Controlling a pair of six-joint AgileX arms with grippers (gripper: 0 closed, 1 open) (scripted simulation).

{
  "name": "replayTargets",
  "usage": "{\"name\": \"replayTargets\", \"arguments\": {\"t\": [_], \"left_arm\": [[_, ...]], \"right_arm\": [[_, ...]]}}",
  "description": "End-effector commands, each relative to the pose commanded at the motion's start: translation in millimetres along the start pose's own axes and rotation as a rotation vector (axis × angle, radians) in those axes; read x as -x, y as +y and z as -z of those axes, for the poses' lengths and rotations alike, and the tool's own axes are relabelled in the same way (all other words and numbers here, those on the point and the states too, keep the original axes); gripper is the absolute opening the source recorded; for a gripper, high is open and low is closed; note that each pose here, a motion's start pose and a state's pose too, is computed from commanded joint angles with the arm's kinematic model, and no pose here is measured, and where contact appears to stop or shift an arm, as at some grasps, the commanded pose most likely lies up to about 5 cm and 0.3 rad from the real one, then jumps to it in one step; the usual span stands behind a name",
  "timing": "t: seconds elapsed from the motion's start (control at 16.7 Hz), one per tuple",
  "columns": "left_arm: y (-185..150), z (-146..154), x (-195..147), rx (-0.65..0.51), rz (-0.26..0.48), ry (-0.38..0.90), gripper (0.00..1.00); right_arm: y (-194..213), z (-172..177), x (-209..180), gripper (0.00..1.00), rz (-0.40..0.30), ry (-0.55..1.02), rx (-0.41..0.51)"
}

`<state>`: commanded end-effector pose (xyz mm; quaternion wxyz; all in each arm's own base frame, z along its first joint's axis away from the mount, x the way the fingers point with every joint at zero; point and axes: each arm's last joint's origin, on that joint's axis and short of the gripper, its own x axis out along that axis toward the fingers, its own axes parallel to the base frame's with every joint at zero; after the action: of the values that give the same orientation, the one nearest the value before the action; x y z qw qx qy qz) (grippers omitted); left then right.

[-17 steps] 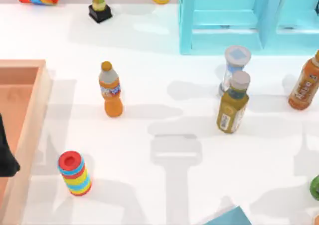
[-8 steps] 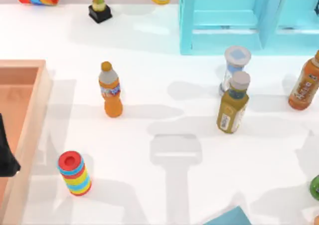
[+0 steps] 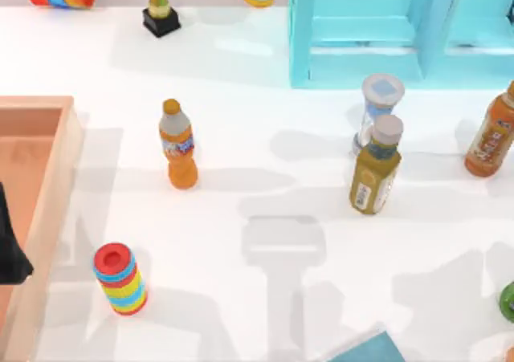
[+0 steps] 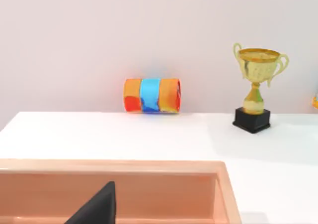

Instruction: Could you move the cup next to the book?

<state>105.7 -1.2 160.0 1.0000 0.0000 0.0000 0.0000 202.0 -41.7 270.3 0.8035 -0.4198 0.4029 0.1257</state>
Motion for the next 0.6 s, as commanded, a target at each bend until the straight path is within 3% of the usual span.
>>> {"name": "replayTargets", "arguments": {"t": [0.3,0.6], "left_arm": [[0,0,0,0.0,0.0,0.0,1.0],[0,0,0,0.0,0.0,0.0,1.0]], "right_arm": [[-62,-8,-49,1.0,-0.327,0.147,0.358],[-97,1,-102,1.0,-0.611,0.143,0.597]]}}
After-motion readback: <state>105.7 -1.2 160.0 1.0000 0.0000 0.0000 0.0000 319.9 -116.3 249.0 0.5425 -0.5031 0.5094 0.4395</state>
